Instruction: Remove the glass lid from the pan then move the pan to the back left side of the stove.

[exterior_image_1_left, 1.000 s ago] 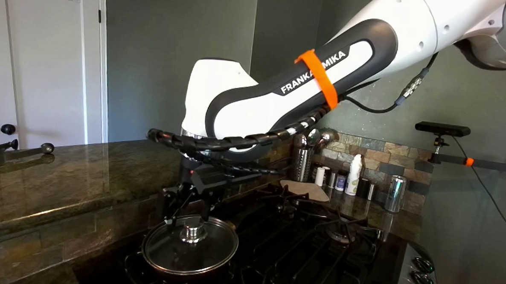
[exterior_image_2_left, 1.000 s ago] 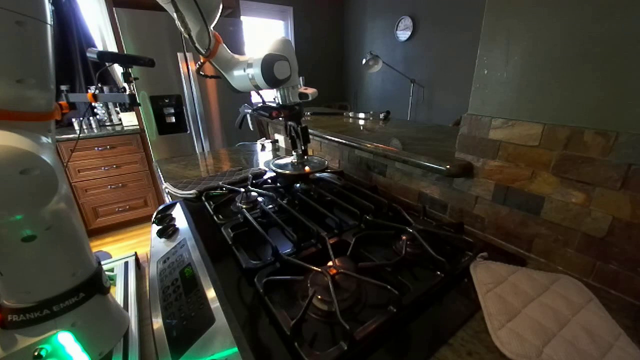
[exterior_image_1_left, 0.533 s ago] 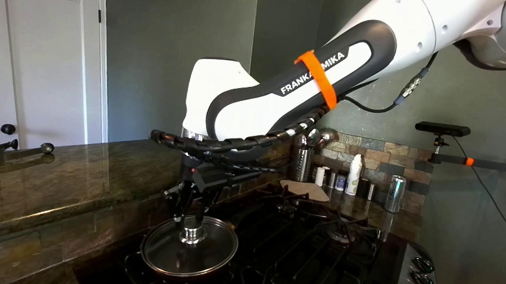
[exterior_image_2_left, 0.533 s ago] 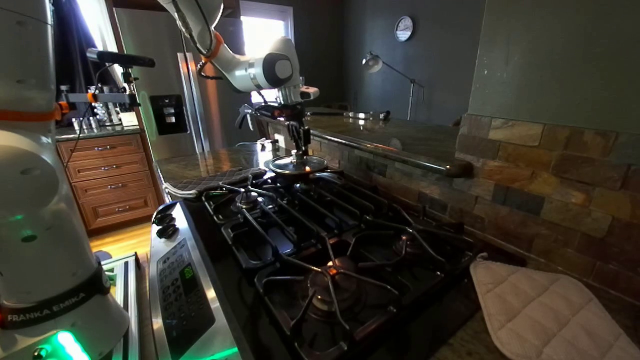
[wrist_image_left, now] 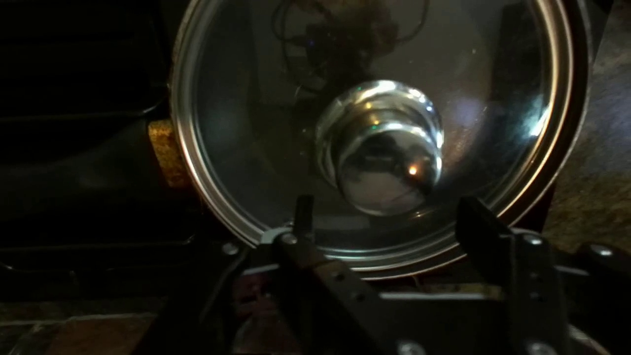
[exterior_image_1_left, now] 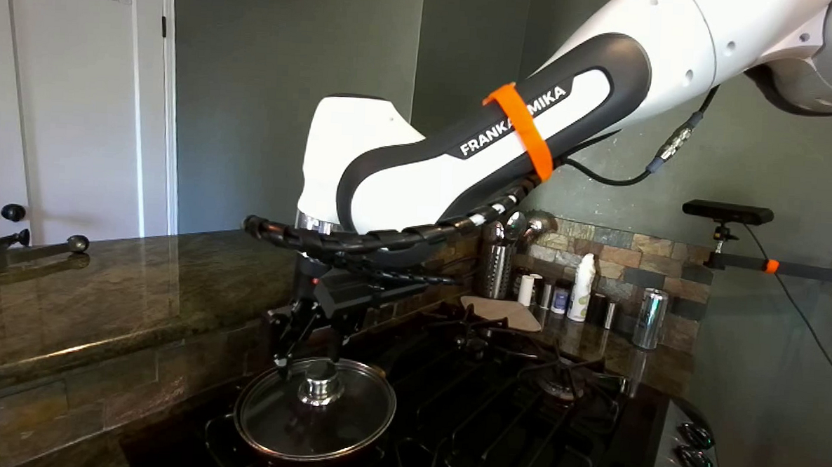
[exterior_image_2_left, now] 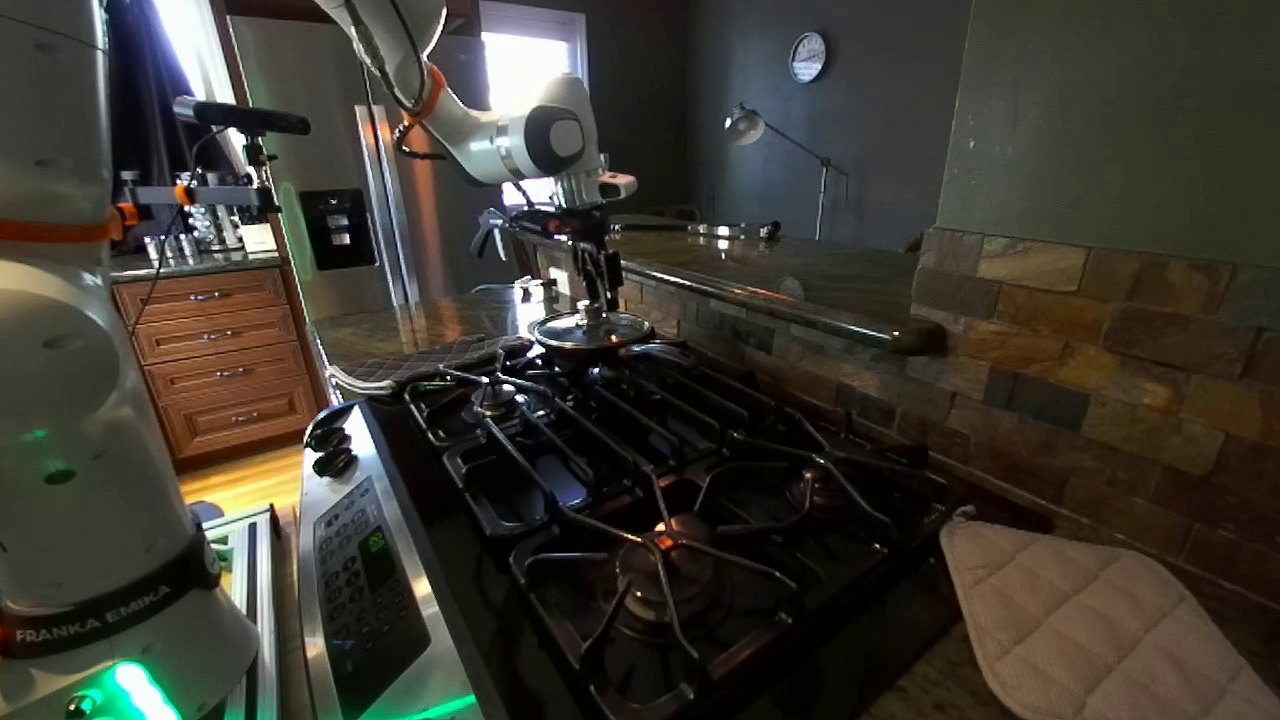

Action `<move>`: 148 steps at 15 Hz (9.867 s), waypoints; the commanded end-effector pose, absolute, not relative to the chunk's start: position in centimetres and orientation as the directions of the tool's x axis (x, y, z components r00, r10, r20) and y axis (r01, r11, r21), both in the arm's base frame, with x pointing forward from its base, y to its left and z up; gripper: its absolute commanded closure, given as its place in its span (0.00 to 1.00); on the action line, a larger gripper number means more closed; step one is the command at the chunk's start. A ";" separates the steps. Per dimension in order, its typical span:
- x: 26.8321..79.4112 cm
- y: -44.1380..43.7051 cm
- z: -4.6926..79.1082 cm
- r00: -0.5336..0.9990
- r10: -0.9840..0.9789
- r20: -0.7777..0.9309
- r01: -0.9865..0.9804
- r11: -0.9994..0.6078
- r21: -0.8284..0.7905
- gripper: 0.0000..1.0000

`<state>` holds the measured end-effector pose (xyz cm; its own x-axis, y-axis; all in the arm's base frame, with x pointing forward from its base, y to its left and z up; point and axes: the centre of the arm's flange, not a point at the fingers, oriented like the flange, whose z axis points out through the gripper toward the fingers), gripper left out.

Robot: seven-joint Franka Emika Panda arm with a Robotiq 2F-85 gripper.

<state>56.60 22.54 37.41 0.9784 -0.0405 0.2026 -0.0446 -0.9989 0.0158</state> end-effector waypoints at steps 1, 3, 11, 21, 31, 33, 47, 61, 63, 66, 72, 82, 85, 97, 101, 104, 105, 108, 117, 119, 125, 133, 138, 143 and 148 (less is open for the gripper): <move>56.6 22.9 37.3 0.983 -0.034 0.179 -0.044 -0.998 0.050 0.00; 56.6 22.9 37.2 0.986 -0.036 0.164 -0.045 -0.998 0.053 0.00; 56.2 23.3 36.8 0.993 -0.033 0.118 -0.041 -0.997 0.068 0.03; 56.1 23.8 36.6 0.992 -0.026 0.126 -0.034 -0.998 0.060 0.76; 54.9 23.1 39.6 0.980 -0.089 0.177 -0.089 -0.996 -0.005 0.76; 54.5 23.1 40.5 0.973 -0.114 0.201 -0.114 -0.993 -0.009 0.76; 47.7 17.7 45.0 0.896 -0.368 0.251 -0.372 -0.928 -0.032 0.76; 40.9 9.4 44.6 0.658 -0.729 0.190 -0.727 -0.680 -0.094 0.76; 40.5 8.1 44.1 0.626 -0.760 0.174 -0.760 -0.645 -0.080 0.76; 40.0 6.2 43.2 0.586 -0.797 0.145 -0.800 -0.598 -0.051 0.76; 39.5 3.8 41.1 0.538 -0.833 0.130 -0.839 -0.545 -0.017 0.76; 40.2 2.5 38.0 0.410 -0.895 0.176 -0.898 -0.430 -0.097 0.76; 40.3 2.8 37.2 0.398 -0.904 0.158 -0.904 -0.415 -0.098 0.76; 41.7 3.0 34.0 0.336 -0.926 0.172 -0.936 -0.349 -0.054 0.76; 42.2 3.4 33.5 0.324 -0.930 0.174 -0.938 -0.339 -0.069 0.76; 42.5 3.6 33.7 0.317 -0.932 0.173 -0.941 -0.332 -0.067 0.25; 42.6 3.7 33.9 0.313 -0.933 0.176 -0.941 -0.330 -0.072 0.20; 42.6 3.9 35.3 0.318 -0.930 0.188 -0.936 -0.339 -0.097 0.00; 47.7 6.0 39.2 0.422 -0.886 0.195 -0.877 -0.453 -0.161 0.00; 49.5 6.4 39.5 0.453 -0.870 0.193 -0.861 -0.483 -0.160 0.00; 53.8 7.4 37.9 0.547 -0.821 0.163 -0.815 -0.567 -0.121 0.00; 56.2 8.5 34.9 0.541 -0.830 0.135 -0.829 -0.553 -0.081 0.00; 57.1 9.2 34.0 0.500 -0.858 0.117 -0.859 -0.508 -0.057 0.00; 57.0 10.6 33.5 0.452 -0.885 0.111 -0.887 -0.459 -0.050 0.00; 56.5 11.2 32.9 0.429 -0.897 0.109 -0.901 -0.434 -0.021 0.40</move>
